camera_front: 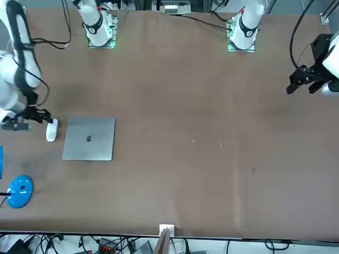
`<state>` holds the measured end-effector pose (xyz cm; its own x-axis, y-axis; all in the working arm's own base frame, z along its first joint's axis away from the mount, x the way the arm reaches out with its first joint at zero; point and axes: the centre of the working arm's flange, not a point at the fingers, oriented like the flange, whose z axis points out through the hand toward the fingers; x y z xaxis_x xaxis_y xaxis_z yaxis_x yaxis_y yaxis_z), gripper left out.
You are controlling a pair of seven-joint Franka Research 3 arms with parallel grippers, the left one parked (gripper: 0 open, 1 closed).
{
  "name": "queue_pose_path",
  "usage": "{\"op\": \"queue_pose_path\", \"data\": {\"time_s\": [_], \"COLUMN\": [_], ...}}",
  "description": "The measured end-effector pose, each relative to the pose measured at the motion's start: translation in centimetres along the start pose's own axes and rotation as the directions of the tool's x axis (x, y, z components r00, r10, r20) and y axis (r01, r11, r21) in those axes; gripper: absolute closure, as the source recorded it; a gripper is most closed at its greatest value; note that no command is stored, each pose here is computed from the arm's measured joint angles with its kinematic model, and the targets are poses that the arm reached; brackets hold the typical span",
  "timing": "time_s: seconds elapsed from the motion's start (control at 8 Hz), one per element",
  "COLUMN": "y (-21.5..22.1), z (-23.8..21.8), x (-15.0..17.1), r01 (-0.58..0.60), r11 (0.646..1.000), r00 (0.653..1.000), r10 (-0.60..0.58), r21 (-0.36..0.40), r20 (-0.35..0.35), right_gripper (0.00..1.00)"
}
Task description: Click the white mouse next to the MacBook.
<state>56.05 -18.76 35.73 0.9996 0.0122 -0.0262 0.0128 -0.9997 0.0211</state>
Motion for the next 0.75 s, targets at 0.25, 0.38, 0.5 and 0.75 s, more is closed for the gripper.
{"op": "queue_pose_path", "data": {"time_s": [0.25, 0.38, 0.5, 0.75], "y": [-1.6, -2.9, -4.5, -8.8], "z": [-8.8, -12.6, -15.8, -20.5], "x": [1.2, 1.6, 1.9, 2.0], "r01": [0.023, 0.039, 0.031, -0.027], "r11": [1.0, 0.999, 0.999, 1.0], "r00": [1.0, 0.999, 0.999, 0.998], "r10": [-0.023, -0.039, -0.031, 0.028], "r21": [0.017, 0.019, 0.018, 0.013], "r20": [0.011, 0.003, -0.012, -0.049], "right_gripper": [0.0, 0.01, 0.0, 0.0]}}
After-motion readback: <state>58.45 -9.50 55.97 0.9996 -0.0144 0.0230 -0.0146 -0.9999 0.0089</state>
